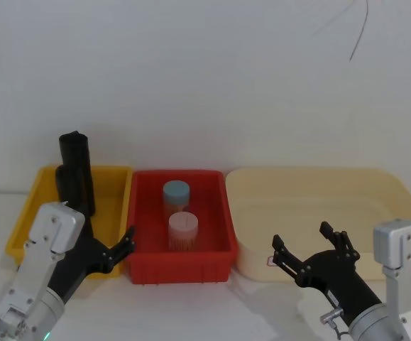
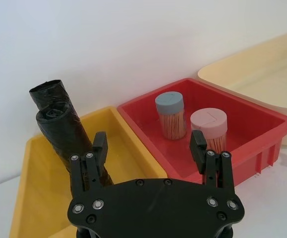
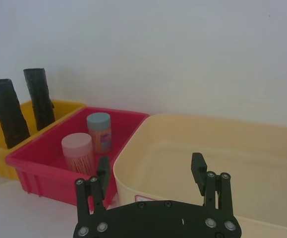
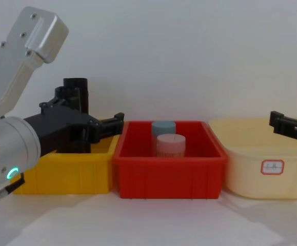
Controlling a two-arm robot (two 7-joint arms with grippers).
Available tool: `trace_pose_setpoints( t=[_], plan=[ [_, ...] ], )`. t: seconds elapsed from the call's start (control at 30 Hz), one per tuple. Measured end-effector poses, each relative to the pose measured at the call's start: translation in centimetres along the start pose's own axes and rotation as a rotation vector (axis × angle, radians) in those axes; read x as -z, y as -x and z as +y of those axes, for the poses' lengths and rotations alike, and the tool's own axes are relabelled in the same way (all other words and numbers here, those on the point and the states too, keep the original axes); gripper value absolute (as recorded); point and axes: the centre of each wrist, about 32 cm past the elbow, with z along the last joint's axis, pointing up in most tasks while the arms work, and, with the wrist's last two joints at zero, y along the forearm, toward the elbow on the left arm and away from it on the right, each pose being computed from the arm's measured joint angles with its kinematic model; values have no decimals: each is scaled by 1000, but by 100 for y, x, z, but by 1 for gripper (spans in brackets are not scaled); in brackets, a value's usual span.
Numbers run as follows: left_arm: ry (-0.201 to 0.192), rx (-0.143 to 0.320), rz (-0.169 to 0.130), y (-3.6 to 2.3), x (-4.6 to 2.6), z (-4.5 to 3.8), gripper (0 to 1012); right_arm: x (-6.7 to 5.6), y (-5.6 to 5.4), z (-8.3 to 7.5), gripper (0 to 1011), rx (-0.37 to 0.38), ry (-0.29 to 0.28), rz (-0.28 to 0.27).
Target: Pick up the garbage bag with the one hand and transfer it to the other hand.
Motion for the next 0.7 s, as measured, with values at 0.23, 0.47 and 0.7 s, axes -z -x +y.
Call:
trace_pose_setpoints(
  t=[0.23,0.47,0.7],
  plan=[
    [7,0,2,2,-13,2,1001,0,0,0,1001,0,0,0],
    [18,7,15,-52,-27,56,1001,0,0,0,1001,0,0,0],
    [12,6,28,-233,-4,167,1001,0,0,0,1001,0,0,0]
  ],
)
